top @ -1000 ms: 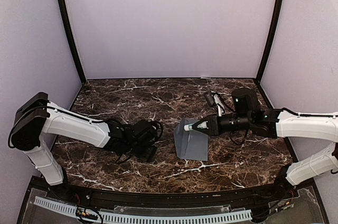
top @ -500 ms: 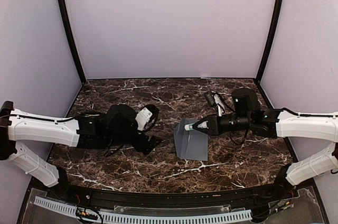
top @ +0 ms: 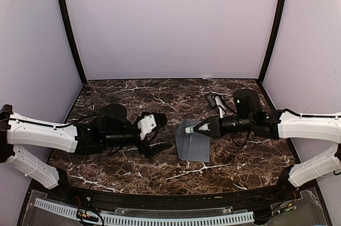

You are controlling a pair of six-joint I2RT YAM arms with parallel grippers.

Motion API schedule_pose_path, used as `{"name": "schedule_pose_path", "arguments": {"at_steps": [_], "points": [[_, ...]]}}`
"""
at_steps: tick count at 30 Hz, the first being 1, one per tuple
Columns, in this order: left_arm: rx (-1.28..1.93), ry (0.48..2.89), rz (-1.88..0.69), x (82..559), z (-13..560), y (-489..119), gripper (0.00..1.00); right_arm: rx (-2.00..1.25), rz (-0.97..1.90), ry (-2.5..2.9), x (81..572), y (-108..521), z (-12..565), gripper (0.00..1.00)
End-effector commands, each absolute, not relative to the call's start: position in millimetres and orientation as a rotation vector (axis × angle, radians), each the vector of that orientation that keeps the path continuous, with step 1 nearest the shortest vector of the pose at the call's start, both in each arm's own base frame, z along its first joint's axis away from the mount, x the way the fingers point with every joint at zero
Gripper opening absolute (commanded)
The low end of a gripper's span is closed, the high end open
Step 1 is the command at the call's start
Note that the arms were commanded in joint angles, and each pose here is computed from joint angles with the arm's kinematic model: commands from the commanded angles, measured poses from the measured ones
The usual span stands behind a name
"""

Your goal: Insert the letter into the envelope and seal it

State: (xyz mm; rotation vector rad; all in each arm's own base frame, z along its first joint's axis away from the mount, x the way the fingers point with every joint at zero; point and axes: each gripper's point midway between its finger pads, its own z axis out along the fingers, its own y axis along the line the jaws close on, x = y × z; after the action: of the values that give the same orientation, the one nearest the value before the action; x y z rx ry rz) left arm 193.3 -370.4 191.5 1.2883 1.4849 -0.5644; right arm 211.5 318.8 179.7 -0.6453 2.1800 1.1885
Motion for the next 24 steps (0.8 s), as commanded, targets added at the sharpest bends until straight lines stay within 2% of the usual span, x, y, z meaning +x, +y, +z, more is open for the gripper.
{"name": "schedule_pose_path", "arguments": {"at_steps": [1,10,24], "points": [[1.391,1.303,-0.574,184,210,-391,0.88,-0.667,1.233,2.139,211,329,193,0.00],[1.491,1.251,-0.512,191,196,-431,0.78,-0.712,1.266,2.143,203,341,192,0.00],[1.540,1.280,-0.405,212,178,-461,0.43,-0.724,1.280,2.146,200,344,190,0.00]]}}
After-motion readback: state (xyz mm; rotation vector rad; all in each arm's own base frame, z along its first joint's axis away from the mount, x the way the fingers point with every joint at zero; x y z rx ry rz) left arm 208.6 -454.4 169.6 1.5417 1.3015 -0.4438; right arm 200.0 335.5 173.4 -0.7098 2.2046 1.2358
